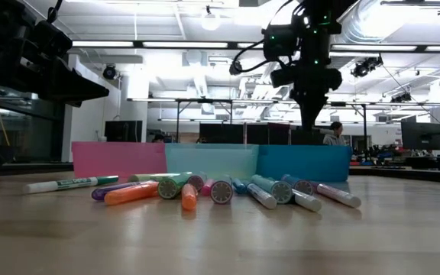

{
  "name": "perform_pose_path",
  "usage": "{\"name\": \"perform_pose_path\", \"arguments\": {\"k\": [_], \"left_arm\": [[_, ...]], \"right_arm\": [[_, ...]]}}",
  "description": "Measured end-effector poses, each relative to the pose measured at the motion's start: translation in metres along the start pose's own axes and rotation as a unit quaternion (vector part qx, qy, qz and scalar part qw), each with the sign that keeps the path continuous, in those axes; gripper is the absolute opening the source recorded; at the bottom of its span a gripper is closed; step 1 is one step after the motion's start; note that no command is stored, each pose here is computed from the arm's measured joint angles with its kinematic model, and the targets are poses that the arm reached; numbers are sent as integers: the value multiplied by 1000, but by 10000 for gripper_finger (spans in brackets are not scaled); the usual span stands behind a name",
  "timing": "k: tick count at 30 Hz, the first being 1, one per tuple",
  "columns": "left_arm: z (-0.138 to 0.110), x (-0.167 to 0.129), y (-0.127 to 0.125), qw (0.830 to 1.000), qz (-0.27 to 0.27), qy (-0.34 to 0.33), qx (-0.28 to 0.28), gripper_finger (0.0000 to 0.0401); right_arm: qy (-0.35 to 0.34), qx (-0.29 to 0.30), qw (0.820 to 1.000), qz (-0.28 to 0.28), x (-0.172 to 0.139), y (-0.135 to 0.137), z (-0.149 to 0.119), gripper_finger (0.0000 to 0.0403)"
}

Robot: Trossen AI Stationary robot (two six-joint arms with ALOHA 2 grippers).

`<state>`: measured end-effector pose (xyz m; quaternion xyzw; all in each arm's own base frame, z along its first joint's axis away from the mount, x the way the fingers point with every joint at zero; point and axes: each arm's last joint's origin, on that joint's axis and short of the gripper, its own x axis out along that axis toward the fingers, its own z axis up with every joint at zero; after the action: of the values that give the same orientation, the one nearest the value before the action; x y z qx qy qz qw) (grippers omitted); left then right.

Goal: Pick & Place Markers
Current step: Put the dark pink highlighter into the blue bin, then put the red highlighter into the blue bin

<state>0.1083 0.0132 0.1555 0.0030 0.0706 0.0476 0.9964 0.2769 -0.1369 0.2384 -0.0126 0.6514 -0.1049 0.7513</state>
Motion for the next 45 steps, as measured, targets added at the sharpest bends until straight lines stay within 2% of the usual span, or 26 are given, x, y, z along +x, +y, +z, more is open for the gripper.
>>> {"name": "perform_pose_path", "arguments": {"k": [8, 15, 24, 31, 38, 45], "left_arm": [[0, 0, 0, 1000, 0, 0, 0, 62], [0, 0, 0, 1000, 0, 0, 0, 62], [0, 0, 0, 1000, 0, 0, 0, 62], [0, 0, 0, 1000, 0, 0, 0, 62], [0, 0, 0, 1000, 0, 0, 0, 62], [0, 0, 0, 1000, 0, 0, 0, 62]], "right_arm": [[2, -37, 999, -17, 5, -16, -2, 16], [32, -74, 997, -8, 30, -18, 4, 16], [63, -89, 994, 9, 56, -24, 5, 16], [34, -84, 995, 46, 58, -22, 9, 34], [40, -81, 995, 37, 58, -22, 9, 73], [40, -29, 998, 34, 58, -20, 10, 79]]}}
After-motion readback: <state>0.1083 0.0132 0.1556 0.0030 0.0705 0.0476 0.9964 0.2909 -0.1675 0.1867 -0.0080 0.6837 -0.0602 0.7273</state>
